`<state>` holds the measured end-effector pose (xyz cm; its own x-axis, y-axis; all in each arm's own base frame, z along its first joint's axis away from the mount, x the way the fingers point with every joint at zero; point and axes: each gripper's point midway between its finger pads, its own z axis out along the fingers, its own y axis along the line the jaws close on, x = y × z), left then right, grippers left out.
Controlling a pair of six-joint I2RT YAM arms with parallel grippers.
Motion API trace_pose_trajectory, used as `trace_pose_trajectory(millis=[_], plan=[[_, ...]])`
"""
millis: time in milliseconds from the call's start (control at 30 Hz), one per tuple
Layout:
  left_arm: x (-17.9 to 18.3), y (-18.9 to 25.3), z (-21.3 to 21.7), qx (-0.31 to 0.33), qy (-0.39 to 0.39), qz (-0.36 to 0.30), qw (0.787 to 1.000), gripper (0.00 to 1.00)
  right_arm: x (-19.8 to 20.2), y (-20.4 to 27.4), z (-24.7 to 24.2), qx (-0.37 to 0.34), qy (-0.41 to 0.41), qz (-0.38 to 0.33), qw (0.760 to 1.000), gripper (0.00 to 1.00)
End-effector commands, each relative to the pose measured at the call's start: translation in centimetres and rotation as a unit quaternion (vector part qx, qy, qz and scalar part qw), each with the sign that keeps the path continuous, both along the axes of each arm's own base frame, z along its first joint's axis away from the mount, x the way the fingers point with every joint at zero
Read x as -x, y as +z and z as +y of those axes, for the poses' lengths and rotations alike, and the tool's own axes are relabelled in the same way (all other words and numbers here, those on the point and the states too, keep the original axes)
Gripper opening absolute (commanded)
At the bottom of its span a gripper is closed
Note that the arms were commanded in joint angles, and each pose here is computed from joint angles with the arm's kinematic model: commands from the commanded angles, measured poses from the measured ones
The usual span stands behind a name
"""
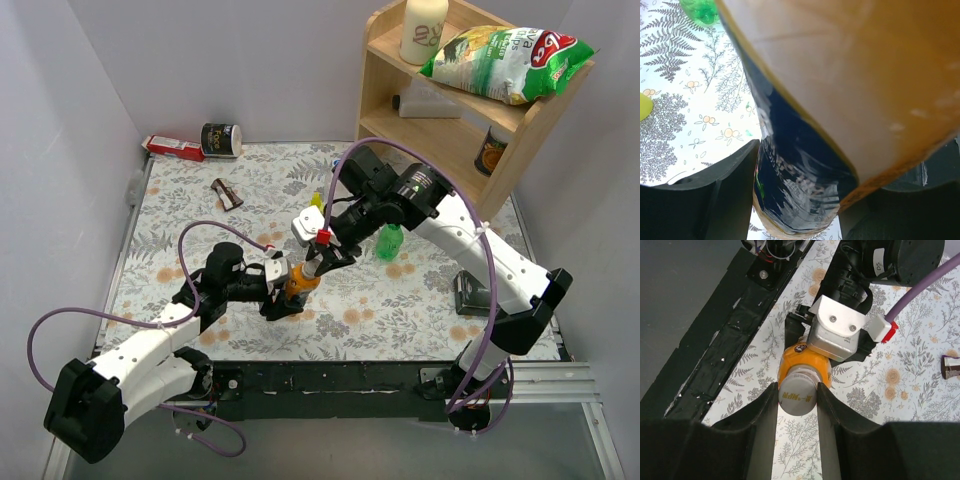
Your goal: Screw on the bottle caps
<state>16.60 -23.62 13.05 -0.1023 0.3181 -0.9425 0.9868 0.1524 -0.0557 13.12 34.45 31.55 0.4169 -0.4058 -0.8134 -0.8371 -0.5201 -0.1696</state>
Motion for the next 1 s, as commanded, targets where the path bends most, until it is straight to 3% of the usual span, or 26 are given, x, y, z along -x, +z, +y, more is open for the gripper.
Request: trace_pose_trajectory(millis=[0, 467, 800, 967], plan=[[-0.9, 2.2, -0.7, 0.023, 0.000, -0.030, 0.999, 0.00, 1.0, 0.6, -0.4, -0.012, 0.011, -0.007, 1.000, 0.29], [-0.8, 2.9, -0.8, 0.026, -0.025, -0.079, 0.996, 0.00, -2.0, -0.4, 0.7, -0.011, -0.053, -0.059, 0.997, 0.29], [-1.0, 2.9, -0.6, 0.020, -0.024, -0.094, 0.995, 0.00, -1.1, -2.0, 0.6, 0.029, -0.002, -0.081, 0.996, 0.29], [-2.1, 3.5, -0.5, 0.034, 0.015, -0.098, 0.995, 0.00, -1.5, -3.7, 0.3, 0.060, -0.008, -0.080, 0.995, 0.28]])
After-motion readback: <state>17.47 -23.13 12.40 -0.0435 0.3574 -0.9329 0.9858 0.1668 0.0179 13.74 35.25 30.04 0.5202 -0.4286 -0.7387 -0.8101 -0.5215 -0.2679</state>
